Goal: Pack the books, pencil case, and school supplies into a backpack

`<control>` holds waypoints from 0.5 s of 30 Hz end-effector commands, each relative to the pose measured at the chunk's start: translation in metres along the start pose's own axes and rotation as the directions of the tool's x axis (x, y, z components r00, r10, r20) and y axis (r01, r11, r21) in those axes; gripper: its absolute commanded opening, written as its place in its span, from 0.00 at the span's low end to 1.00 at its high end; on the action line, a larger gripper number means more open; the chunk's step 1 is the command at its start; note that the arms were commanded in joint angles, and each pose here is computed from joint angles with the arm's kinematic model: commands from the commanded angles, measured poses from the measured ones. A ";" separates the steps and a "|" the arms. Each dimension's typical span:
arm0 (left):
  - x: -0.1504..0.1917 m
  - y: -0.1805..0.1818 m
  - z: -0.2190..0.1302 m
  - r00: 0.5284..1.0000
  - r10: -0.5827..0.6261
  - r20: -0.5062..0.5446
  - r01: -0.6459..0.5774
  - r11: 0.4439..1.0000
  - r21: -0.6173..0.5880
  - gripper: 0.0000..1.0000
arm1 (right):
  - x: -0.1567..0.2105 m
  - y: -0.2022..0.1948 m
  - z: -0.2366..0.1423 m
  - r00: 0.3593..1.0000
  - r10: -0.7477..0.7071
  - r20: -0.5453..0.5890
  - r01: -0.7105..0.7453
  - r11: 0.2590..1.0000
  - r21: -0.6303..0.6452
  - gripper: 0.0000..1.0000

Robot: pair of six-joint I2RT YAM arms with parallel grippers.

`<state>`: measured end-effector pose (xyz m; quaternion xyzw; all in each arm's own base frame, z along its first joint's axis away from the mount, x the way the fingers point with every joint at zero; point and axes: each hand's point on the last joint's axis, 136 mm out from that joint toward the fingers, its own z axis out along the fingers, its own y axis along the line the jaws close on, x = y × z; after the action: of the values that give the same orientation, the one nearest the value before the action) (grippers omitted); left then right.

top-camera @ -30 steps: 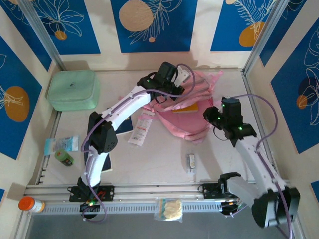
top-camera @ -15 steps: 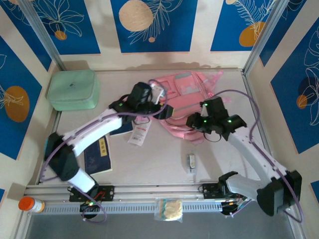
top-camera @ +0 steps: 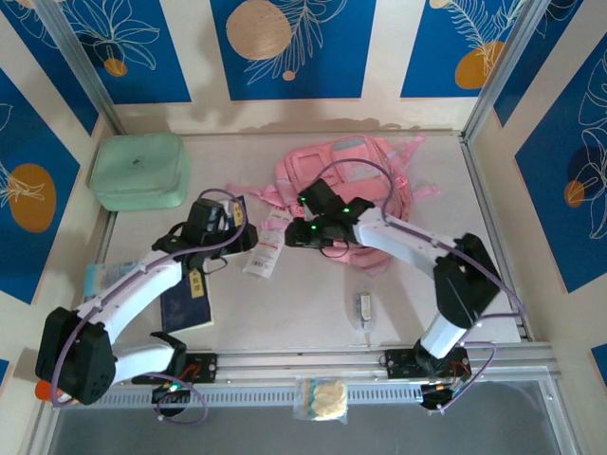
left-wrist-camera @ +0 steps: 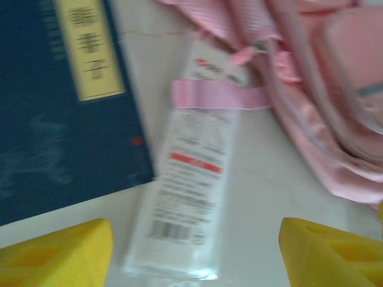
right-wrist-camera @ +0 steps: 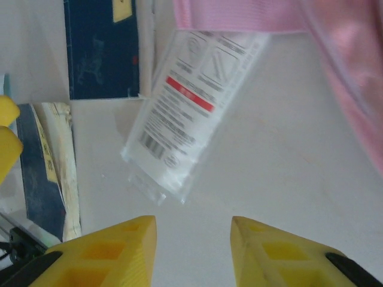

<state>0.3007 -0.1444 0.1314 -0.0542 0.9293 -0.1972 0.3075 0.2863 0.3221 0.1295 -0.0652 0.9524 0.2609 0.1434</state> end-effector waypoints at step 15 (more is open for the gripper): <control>-0.053 0.103 0.044 0.951 -0.306 0.047 0.310 0.944 -0.111 0.71 | -0.049 0.055 0.098 0.997 -0.070 -0.042 0.070 0.997 -0.020 0.43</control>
<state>0.3450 -0.0528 0.0713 -0.2134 0.9297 -0.1510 0.2595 0.3447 0.4139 0.0932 -0.0914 0.9496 0.2641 0.1417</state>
